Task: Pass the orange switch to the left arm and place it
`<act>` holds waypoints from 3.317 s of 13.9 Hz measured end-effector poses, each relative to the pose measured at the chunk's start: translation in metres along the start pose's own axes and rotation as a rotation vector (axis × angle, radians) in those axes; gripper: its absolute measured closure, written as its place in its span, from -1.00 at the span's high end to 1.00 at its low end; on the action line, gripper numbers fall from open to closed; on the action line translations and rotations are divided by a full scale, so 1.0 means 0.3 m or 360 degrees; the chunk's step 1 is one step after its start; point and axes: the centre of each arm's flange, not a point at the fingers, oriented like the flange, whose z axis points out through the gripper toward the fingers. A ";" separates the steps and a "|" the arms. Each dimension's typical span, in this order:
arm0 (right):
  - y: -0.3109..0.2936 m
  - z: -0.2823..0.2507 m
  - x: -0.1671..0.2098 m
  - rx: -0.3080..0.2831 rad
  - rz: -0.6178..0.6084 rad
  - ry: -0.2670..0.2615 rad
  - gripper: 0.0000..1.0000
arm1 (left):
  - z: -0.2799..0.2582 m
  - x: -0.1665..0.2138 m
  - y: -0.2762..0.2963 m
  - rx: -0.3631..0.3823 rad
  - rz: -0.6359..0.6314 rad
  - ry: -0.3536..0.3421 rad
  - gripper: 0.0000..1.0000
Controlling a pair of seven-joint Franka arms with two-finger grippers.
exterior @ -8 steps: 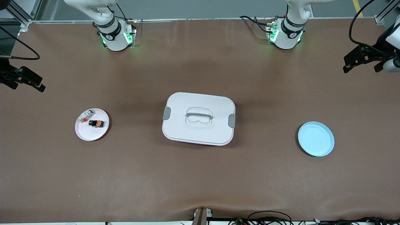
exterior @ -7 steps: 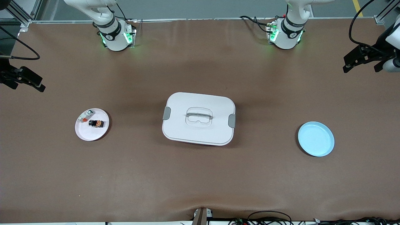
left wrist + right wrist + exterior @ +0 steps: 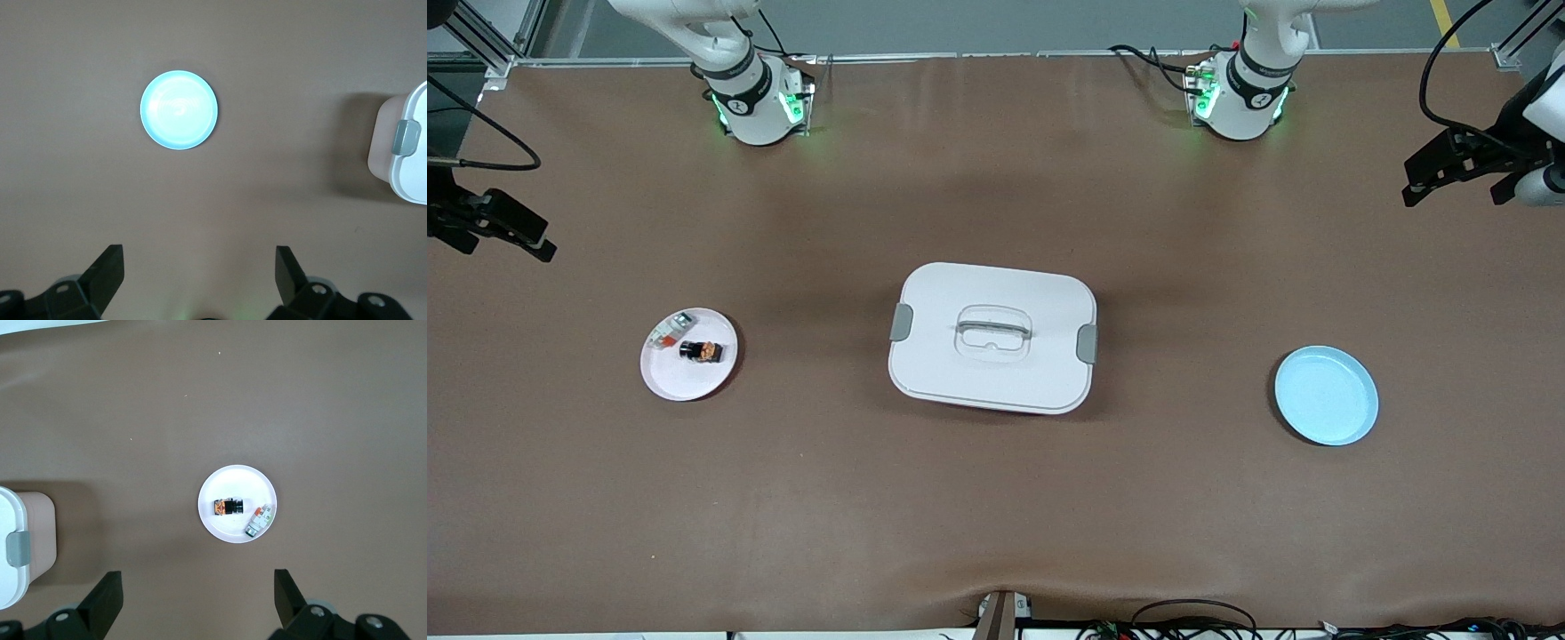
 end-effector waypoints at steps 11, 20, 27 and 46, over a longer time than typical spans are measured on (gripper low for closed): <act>-0.040 0.126 0.049 -0.0009 -0.0031 -0.0086 1.00 | 0.015 -0.002 0.007 0.0003 -0.0059 -0.0040 1.00; -0.019 0.385 0.105 -0.0040 -0.0009 -0.0291 1.00 | 0.026 0.004 0.019 0.0004 -0.0049 -0.0050 1.00; 0.041 0.773 0.068 -0.0052 0.0024 -0.0286 1.00 | 0.038 0.012 0.018 0.0004 -0.0049 -0.0061 1.00; 0.104 1.396 -0.055 -0.0064 -0.0088 -0.0197 1.00 | 0.020 0.011 0.014 0.0002 -0.0053 -0.0044 1.00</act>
